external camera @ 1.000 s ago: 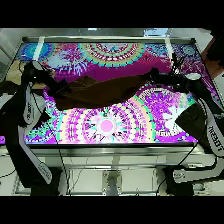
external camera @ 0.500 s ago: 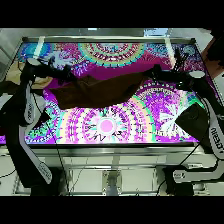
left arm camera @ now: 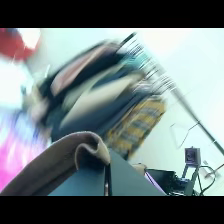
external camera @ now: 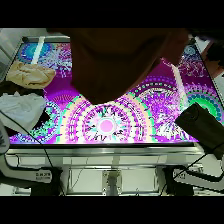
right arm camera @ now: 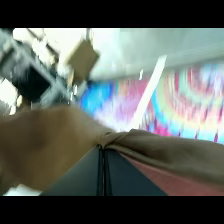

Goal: Fold the shirts.

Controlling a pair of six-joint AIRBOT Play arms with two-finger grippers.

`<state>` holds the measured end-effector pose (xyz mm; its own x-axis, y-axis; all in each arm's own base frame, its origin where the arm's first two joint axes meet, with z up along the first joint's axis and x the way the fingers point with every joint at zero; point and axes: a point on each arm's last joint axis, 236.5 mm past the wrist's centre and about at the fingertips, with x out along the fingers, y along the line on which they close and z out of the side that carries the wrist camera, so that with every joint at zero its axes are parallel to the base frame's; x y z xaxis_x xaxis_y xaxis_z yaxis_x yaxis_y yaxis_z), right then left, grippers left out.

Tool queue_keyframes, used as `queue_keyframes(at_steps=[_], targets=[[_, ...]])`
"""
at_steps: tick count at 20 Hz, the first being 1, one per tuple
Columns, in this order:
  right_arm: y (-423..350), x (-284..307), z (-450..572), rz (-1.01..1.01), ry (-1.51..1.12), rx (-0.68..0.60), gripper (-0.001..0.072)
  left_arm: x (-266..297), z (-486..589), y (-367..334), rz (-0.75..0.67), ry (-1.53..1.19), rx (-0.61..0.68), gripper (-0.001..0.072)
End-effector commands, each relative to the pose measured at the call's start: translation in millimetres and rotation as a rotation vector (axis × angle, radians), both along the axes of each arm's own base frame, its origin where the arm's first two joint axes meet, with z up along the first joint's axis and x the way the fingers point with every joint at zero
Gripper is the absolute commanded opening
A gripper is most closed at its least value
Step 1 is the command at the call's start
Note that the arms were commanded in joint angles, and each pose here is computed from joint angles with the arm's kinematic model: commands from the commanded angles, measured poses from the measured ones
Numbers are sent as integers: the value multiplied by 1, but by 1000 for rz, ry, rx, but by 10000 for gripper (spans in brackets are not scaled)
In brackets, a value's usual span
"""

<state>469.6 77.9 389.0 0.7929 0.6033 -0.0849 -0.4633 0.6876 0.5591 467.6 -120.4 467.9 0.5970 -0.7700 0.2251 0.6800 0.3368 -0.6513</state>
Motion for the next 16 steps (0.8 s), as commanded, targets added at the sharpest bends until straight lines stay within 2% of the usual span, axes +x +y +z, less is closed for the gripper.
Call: queue_keyframes(at_steps=[1, 3, 8, 12, 14, 16], targets=[[-11, -35, 65, -28, -106, -38, 19, -91, 63, -16, 53, -217, 142, 7], [-6, -45, 55, 9, -57, -69, 20, -125, 41, -34, -4, -210, 304, 8], [-17, -28, -50, 29, 279, -148, 21, -154, -54, -102, -316, 6, 437, 8], [-29, -20, -130, -12, 477, -312, 21, -126, -187, -156, -294, 180, 727, 9], [-52, -23, -172, -73, 582, -440, 21, -127, -237, -178, -326, 274, 761, 8], [-78, -26, -205, -135, 667, -532, 21, -145, -278, -210, -436, 360, 731, 8]])
